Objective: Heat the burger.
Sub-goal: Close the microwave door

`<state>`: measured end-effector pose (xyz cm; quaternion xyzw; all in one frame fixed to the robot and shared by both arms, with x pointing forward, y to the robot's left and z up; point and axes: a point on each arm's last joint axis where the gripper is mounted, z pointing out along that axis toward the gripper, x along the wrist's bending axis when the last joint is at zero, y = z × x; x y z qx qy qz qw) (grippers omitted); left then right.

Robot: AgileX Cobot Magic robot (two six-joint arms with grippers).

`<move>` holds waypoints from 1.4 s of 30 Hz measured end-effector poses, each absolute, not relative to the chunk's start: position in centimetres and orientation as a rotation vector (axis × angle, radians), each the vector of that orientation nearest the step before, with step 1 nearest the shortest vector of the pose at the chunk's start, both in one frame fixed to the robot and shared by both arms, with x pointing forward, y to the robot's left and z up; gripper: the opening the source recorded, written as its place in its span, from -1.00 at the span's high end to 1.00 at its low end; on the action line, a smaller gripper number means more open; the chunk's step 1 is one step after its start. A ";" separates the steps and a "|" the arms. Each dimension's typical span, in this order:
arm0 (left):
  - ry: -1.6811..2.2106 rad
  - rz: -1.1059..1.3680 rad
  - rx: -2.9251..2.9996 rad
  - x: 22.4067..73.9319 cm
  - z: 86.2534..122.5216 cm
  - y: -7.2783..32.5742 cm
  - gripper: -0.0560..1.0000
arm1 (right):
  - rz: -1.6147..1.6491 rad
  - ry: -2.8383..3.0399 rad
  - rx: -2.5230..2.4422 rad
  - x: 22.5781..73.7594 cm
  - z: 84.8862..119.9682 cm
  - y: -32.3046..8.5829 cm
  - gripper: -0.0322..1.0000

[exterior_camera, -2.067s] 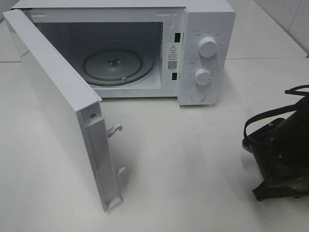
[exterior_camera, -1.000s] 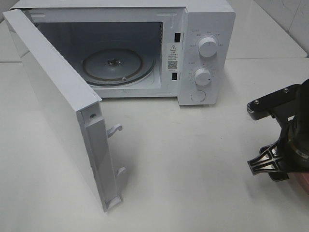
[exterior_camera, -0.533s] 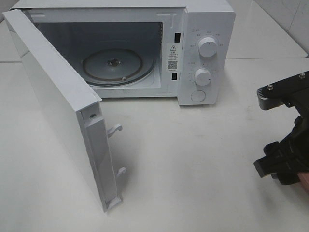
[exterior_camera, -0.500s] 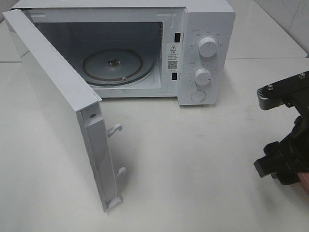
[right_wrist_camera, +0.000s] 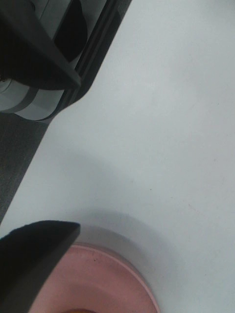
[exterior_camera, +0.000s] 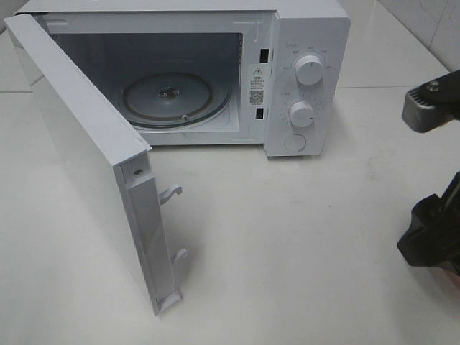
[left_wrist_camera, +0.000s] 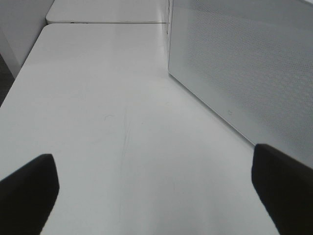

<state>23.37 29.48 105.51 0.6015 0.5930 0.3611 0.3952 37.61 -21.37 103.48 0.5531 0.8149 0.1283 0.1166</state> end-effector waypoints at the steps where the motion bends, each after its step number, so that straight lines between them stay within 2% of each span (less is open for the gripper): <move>1: 1.504 0.916 1.525 23.4 105.5 29.5 -0.99 | 0.375 2.386 1.619 37.6 103.5 -21.4 -0.46; 15: 1.504 0.916 1.525 23.4 105.5 29.5 -0.99 | 0.564 2.390 1.541 33.2 106.7 -24.0 -0.46; 27: 1.504 0.916 1.525 23.4 105.5 29.5 -0.99 | 0.655 2.341 1.530 30.2 107.9 -26.2 -0.46; 42: 1.504 0.916 1.525 23.4 105.5 29.5 -0.99 | 0.776 1.986 1.659 27.3 105.2 -29.5 -0.46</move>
